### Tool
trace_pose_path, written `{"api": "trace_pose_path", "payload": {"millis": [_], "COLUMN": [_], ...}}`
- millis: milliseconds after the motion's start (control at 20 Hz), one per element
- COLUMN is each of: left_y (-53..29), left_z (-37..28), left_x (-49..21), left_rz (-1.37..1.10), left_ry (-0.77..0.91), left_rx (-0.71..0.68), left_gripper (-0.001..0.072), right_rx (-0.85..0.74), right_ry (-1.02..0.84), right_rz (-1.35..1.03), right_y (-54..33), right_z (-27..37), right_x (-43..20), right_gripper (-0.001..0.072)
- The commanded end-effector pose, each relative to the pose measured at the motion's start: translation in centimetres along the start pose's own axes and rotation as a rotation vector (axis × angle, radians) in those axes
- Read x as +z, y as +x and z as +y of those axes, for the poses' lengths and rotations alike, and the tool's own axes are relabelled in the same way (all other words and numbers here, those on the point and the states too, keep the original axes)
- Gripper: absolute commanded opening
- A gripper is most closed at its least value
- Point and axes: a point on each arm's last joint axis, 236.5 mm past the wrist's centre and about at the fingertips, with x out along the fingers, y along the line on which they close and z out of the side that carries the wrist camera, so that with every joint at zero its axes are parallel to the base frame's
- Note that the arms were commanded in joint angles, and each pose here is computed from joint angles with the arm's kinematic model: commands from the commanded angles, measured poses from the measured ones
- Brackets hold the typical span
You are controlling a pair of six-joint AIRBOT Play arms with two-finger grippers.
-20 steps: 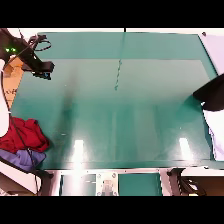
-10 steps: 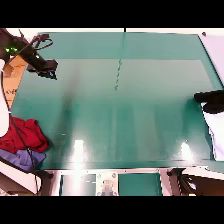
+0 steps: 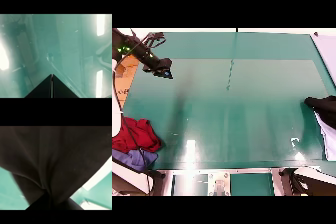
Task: Fold the shirts.
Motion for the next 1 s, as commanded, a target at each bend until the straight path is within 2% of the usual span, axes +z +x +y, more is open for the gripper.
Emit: {"api": "trace_pose_path", "payload": {"millis": [0,50,100,200,350,400,450,500,550,750,950], "left_y": [0.0,-0.1,-0.1,-0.1,-1.1,-2.0,-3.3,-4.8,-6.1,-8.9,-6.7], "left_z": [-1.0,-1.3,-1.4,-1.6,-2.0,-2.5,-3.1,-4.1,-4.9,-7.4,-7.5], "left_x": [-0.1,0.0,0.0,0.0,0.8,1.3,1.8,2.1,2.0,-2.0,-8.8], "left_rz": [0.002,0.000,0.001,-0.001,-0.058,-0.102,-0.152,-0.203,-0.236,-0.267,-0.260], "left_ry": [0.011,0.012,0.015,0.021,0.017,0.026,0.030,0.042,0.062,0.110,0.067], "left_rx": [-0.044,-0.055,-0.060,-0.066,-0.066,-0.064,-0.065,-0.067,-0.057,-0.012,-0.018], "left_gripper": [0.0022,0.0022,0.0022,0.0021,0.0021,0.0021,0.0021,0.0021,0.0021,0.0021,0.0021], "right_rx": [-0.172,-0.180,-0.179,-0.120,0.089,0.151,0.202,0.246,0.272,0.313,0.351], "right_ry": [0.028,0.026,0.026,0.026,-0.042,-0.088,-0.140,-0.204,-0.263,-0.590,-0.873], "right_rz": [0.126,0.145,0.156,0.130,0.000,-0.033,-0.052,-0.064,-0.071,-0.026,0.021], "right_y": [4.3,5.1,5.4,4.8,1.9,0.8,-0.1,-0.7,-0.9,0.0,1.9], "right_z": [-4.5,-4.7,-4.6,-3.2,3.9,6.8,9.6,12.5,14.9,22.6,23.7], "right_x": [-3.4,-3.7,-3.9,-3.1,-0.3,0.0,-0.3,-1.0,-2.0,-10.0,-21.8], "right_gripper": [0.0270,0.0634,0.0673,0.0673,0.0658,0.0621,0.0311,0.0043,0.0022,0.0020,0.0020]}}
